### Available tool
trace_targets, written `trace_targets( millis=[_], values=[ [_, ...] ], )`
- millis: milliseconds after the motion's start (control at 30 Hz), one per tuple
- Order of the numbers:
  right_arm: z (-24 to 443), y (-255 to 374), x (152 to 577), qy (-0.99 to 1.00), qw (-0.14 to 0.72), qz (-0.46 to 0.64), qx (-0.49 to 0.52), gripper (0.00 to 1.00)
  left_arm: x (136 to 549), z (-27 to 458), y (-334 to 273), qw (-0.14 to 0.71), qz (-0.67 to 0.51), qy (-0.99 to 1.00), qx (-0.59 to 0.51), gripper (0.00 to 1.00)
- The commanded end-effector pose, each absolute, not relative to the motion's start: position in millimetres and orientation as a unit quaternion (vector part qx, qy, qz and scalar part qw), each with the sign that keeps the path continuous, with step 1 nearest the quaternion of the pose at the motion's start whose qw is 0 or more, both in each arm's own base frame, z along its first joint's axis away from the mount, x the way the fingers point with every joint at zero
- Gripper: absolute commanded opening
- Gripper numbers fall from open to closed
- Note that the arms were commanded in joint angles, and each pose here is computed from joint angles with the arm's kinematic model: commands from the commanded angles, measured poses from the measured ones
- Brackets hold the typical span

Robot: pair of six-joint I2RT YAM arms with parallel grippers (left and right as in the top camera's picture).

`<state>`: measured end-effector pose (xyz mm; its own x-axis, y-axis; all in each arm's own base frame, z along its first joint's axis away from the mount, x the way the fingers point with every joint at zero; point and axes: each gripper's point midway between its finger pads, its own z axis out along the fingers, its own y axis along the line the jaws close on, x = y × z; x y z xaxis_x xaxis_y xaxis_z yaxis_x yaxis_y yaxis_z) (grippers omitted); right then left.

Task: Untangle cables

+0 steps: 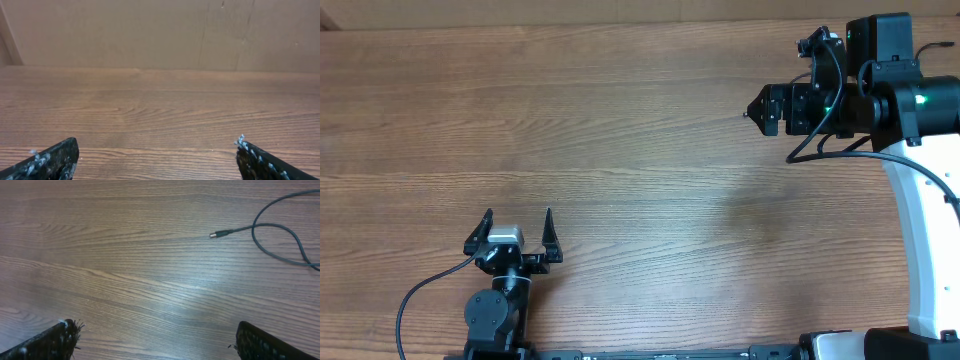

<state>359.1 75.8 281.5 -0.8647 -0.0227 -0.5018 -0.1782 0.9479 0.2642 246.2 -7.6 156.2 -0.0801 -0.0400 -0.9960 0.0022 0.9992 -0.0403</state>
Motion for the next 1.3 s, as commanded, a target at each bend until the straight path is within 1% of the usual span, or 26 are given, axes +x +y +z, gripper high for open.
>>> trace_targets(
  millis=[0, 100, 233, 633, 833, 967, 1267],
  values=[
    [288, 78, 359, 0.95, 0.264, 0.156, -0.056, 1.0, 246, 157, -6, 0.682, -0.006, 0.732, -0.006, 1.0],
    [288, 77, 359, 0.95, 0.264, 0.155, -0.056, 1.0, 246, 157, -6, 0.682, -0.006, 0.732, -0.006, 1.0],
    [280, 64, 365, 0.957, 0.261, 0.119, -0.044, 1.0, 246, 157, -6, 0.682, -0.006, 0.732, -0.006, 1.0],
    [281, 65, 367, 0.956, 0.264, 0.119, -0.045, 1.0, 246, 157, -6, 0.682, -0.006, 0.732, -0.006, 1.0],
    [293, 74, 369, 0.94, 0.311, 0.127, -0.054, 1.0, 246, 157, -6, 0.682, -0.006, 0.732, -0.006, 1.0],
    [295, 76, 365, 0.929, 0.342, 0.135, -0.044, 1.0, 246, 157, -6, 0.682, -0.006, 0.732, -0.006, 1.0],
    [262, 77, 362, 0.897, 0.414, 0.145, -0.049, 1.0, 246, 157, -6, 0.682, -0.006, 0.732, -0.006, 1.0]
  ],
)
